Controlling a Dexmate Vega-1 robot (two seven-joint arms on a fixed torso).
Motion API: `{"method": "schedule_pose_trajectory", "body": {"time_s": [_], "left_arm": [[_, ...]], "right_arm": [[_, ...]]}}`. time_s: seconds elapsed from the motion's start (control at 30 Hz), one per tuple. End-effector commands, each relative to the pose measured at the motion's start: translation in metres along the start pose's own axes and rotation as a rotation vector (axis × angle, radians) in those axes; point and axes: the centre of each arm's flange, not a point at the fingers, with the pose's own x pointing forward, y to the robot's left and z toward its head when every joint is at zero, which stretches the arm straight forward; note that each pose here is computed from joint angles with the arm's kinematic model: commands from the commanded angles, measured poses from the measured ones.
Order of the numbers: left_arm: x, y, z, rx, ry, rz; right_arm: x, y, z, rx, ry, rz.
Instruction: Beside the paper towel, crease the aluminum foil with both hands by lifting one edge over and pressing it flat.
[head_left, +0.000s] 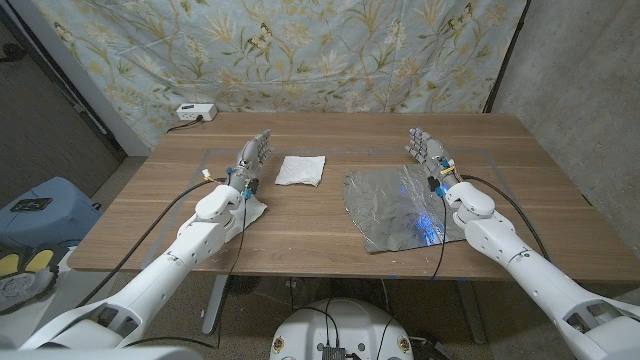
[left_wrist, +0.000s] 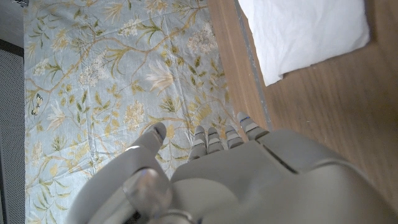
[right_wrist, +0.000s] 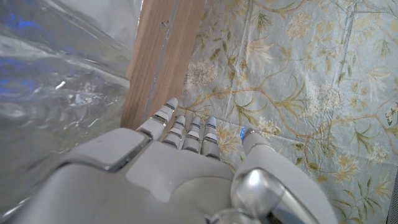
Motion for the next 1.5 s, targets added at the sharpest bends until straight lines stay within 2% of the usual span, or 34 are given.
{"method": "schedule_pose_trajectory", "body": {"time_s": [0.03, 0.27, 0.6, 0.97, 1.07, 1.27, 1.5], "left_arm": [[0.001, -0.007, 0.000, -0.014, -0.007, 0.021], [0.007, -0.014, 0.007, 0.003, -0.019, 0.009], [0.013, -0.023, 0.014, 0.012, -0.022, -0.004], [0.021, -0.020, 0.022, 0.080, -0.008, -0.037], [0.024, -0.019, 0.023, 0.054, -0.004, -0.053], [0.033, -0.020, 0.031, 0.139, 0.000, -0.089], [0.043, -0.027, 0.041, 0.242, -0.002, -0.149]], "right_arm": [[0.002, -0.011, -0.003, -0.001, 0.030, -0.004], [0.002, -0.019, 0.005, -0.036, 0.028, -0.001], [0.007, -0.024, 0.012, -0.067, 0.027, -0.001], [0.019, -0.022, 0.010, -0.092, 0.039, -0.009], [0.022, -0.022, 0.009, -0.094, 0.039, -0.012], [0.026, -0.022, 0.011, -0.106, 0.037, -0.018], [0.029, -0.023, 0.016, -0.118, 0.027, -0.031]]}}
